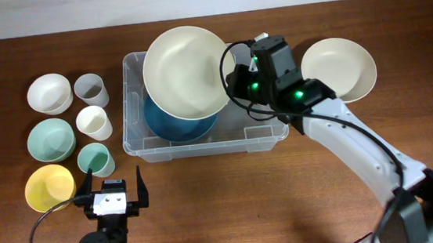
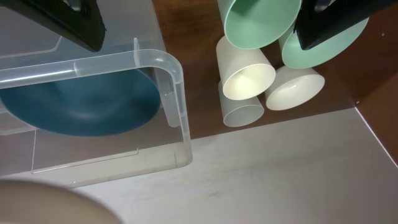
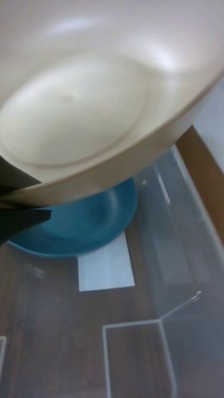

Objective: Pack container
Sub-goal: 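Carry the cream bowl left and lower it onto the teal bowl, then settle the cream bowl into the teal bowl and open the right gripper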

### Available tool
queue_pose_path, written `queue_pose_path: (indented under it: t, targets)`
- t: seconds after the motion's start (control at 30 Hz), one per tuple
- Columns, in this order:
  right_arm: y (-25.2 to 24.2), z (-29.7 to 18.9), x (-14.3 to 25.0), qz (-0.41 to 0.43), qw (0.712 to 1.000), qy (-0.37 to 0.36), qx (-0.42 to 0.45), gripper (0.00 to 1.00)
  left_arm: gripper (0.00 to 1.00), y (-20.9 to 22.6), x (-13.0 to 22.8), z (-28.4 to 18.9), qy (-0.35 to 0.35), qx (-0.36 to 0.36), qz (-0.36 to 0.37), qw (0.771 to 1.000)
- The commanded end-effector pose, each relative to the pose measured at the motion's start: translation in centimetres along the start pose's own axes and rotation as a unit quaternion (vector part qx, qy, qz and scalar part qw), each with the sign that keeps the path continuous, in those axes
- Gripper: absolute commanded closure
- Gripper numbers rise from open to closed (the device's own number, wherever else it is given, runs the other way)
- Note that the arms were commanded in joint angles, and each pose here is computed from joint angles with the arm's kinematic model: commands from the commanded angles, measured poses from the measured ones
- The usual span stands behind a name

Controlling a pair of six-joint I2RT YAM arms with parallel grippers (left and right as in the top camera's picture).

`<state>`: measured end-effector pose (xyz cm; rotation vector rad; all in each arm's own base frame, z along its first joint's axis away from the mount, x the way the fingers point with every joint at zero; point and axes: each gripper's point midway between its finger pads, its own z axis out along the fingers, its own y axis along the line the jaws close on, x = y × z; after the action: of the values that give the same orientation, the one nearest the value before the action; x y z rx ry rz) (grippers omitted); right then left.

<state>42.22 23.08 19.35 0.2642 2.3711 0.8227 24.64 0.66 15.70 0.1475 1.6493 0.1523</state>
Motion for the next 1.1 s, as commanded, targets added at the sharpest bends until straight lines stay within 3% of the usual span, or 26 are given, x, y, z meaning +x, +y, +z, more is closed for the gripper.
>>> queue_pose_path:
  t: [0.0,0.3,1.07]
  targets:
    - [-0.7,2.0,0.3,0.029,1.0,0.002,0.01,0.96,0.0,0.1,0.2,0.0,0.001,-0.004,-0.005,1.0]
    - [-2.4,5.7,2.7,0.026,0.999,0.034,0.03,0.95,0.0,0.1,0.1,0.0,0.0,-0.004,-0.005,1.0]
    - [-3.2,9.0,5.6,0.027,0.997,0.059,0.044,0.95,0.0,0.1,0.2,0.0,0.001,-0.004,-0.005,1.0]
